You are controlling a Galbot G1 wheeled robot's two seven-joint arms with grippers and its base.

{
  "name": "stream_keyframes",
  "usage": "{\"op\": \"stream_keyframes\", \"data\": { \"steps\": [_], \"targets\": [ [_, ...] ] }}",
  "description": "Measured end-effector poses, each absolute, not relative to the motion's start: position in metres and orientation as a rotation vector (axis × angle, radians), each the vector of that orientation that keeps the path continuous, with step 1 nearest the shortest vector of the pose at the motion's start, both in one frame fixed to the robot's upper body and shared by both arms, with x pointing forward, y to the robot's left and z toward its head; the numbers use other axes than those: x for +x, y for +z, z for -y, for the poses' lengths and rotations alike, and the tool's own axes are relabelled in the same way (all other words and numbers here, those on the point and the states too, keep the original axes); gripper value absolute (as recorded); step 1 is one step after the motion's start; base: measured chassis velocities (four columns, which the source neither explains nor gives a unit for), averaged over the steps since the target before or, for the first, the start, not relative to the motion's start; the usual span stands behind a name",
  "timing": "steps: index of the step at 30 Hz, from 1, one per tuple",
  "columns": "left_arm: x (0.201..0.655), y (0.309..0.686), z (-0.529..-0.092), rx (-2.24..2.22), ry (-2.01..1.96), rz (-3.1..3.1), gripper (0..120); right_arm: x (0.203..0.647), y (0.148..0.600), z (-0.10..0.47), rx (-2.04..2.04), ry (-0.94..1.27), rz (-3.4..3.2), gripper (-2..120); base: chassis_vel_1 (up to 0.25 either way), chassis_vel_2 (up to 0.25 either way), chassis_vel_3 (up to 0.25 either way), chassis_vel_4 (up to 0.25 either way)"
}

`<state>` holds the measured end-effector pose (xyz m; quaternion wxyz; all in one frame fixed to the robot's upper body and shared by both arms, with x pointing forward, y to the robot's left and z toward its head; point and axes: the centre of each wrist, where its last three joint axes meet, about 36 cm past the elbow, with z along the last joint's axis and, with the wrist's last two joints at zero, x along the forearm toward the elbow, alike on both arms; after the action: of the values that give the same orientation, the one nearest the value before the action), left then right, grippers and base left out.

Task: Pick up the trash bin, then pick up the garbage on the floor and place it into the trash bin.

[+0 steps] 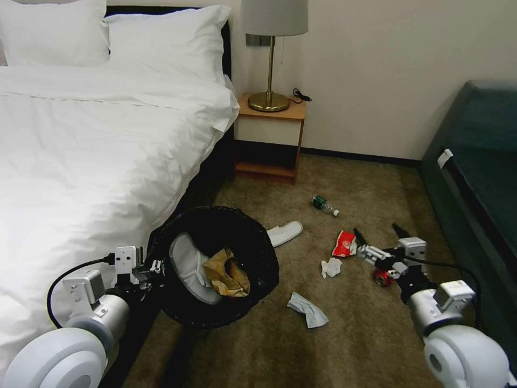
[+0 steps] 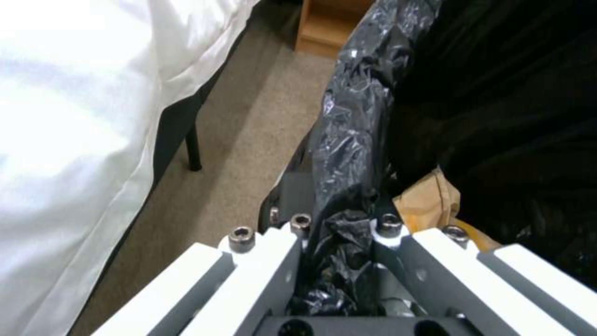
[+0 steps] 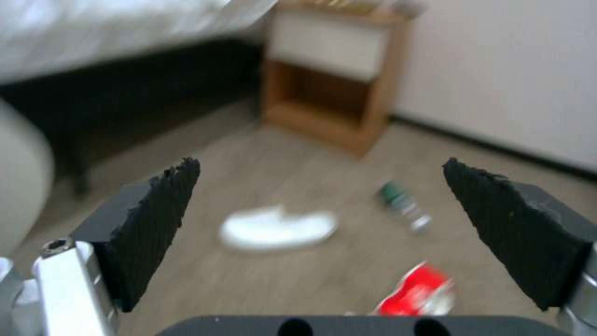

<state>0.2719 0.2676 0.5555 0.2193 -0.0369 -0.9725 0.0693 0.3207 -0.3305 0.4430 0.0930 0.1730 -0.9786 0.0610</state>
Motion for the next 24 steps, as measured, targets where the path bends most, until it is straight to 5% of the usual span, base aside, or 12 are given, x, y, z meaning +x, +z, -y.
{"op": "stream_keyframes", "data": {
  "steps": [13,24],
  "targets": [
    [0.271,0.558,-0.27,-0.103,0.181,2.693,2,0.371,0.356,0.352,0.83,0.189,2.539,100,0.0,0.0,0.0,0.0],
    [0.272,0.559,-0.269,-0.117,0.176,2.691,2,0.401,0.286,0.314,0.874,0.041,2.298,100,0.0,0.0,0.0,0.0]
  ]
}}
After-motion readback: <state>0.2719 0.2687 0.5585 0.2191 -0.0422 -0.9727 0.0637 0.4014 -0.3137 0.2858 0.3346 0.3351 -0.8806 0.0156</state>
